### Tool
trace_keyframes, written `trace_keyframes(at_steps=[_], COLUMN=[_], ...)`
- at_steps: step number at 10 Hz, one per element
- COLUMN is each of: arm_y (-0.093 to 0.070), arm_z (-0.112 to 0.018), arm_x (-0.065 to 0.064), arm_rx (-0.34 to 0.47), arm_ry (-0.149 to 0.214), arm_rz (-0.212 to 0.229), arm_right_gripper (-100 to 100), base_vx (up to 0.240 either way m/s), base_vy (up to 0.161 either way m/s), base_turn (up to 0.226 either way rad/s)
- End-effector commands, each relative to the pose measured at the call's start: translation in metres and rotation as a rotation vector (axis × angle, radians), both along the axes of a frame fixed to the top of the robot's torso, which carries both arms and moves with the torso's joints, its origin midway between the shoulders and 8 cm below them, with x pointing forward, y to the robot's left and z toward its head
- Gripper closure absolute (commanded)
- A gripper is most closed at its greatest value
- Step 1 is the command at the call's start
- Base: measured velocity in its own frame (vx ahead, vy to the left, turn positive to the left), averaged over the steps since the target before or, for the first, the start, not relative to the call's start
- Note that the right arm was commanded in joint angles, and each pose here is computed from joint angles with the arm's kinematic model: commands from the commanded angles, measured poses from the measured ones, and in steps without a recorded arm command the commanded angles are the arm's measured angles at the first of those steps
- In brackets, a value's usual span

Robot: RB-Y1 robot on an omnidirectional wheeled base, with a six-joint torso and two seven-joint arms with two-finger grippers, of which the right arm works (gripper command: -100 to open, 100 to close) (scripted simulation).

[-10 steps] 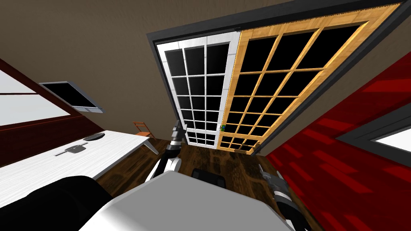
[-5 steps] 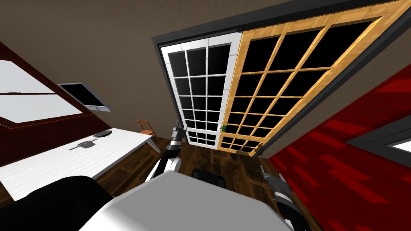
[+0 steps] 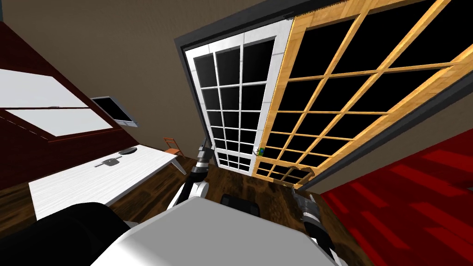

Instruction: Pull the door open

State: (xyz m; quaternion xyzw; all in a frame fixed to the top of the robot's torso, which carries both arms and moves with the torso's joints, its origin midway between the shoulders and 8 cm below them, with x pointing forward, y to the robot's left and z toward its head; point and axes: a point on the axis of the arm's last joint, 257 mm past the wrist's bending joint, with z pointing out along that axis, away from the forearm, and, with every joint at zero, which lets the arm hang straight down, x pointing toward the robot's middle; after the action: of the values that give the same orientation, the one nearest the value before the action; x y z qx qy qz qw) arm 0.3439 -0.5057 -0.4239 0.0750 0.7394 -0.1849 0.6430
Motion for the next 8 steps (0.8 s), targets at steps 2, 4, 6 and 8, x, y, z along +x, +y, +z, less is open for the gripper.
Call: trace_keyframes(at_steps=[2, 4, 6, 8], arm_y=[0.019, 0.043, 0.043, 0.073], arm_z=[0.0, 0.0, 0.0, 0.003], arm_x=[0.015, 0.032, 0.032, 0.054], arm_rx=[0.028, 0.057, 0.057, 0.087], arm_ry=[-0.018, -0.039, -0.039, -0.068], arm_rz=[0.015, 0.036, 0.036, 0.071], arm_right_gripper=[-100, -100, -100, -100], base_vx=[0.173, 0.082, 0.117, 0.158], base_vy=[0.018, 0.0, -0.008, -0.017], base_turn=[0.093, 0.083, 0.039, 0.128])
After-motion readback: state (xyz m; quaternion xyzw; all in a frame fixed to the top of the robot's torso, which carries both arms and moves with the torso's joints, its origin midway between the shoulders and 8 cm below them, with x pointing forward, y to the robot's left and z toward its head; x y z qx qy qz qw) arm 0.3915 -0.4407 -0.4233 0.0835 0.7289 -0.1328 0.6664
